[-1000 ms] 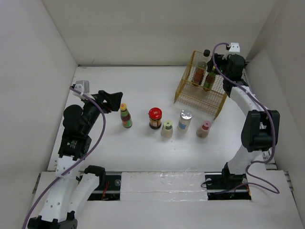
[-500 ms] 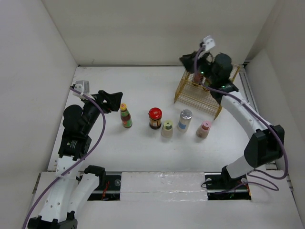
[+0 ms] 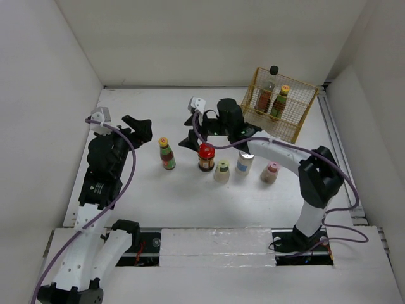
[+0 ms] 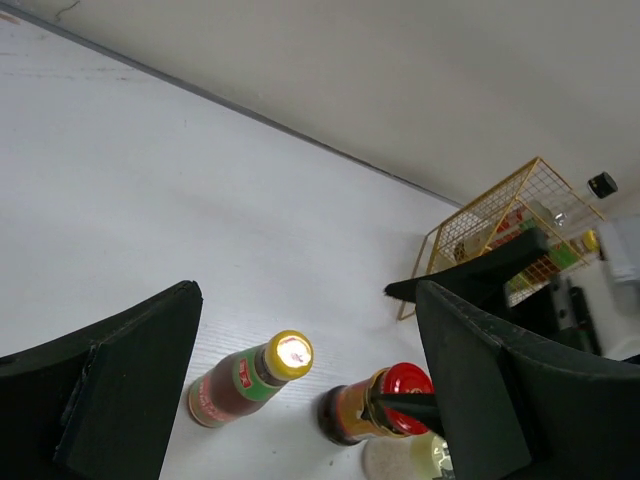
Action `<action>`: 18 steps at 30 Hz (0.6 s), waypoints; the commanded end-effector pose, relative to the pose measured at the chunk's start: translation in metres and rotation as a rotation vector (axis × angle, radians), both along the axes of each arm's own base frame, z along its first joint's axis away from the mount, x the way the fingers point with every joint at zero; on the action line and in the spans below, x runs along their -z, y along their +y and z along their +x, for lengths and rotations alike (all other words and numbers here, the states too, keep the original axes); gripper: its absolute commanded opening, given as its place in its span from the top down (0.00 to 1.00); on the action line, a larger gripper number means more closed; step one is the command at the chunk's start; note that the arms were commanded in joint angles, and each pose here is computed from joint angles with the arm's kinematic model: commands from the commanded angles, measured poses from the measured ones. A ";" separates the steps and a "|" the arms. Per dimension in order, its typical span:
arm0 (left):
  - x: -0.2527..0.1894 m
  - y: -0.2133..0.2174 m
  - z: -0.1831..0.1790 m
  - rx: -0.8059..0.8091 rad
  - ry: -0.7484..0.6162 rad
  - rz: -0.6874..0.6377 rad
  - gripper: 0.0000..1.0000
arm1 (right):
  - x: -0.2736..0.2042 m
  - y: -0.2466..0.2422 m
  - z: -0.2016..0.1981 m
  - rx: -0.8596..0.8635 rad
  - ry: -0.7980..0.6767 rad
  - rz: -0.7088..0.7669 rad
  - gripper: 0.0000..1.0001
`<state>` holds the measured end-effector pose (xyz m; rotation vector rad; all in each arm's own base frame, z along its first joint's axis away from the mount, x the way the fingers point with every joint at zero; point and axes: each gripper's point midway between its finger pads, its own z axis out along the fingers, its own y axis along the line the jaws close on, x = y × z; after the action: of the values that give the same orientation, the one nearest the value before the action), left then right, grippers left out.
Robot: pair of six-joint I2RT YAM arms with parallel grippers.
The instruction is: Organize the condiment bottles
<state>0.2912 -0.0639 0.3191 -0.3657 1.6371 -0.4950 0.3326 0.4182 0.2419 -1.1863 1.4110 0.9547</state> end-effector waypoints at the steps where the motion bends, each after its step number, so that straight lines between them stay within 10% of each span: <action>1: -0.023 0.008 -0.001 -0.044 -0.059 -0.040 0.17 | -0.014 0.035 -0.024 -0.113 -0.039 0.020 0.06; 14: -0.019 -0.004 -0.002 0.030 -0.063 -0.024 0.17 | 0.028 0.100 0.003 -0.065 0.002 -0.009 0.12; 18: -0.021 -0.005 -0.002 0.040 -0.073 -0.017 0.17 | 0.031 0.109 0.011 -0.045 0.027 0.035 0.42</action>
<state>0.2902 -0.0677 0.3207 -0.3584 1.6364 -0.5261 0.3312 0.5155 0.1813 -1.2655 1.4635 1.0175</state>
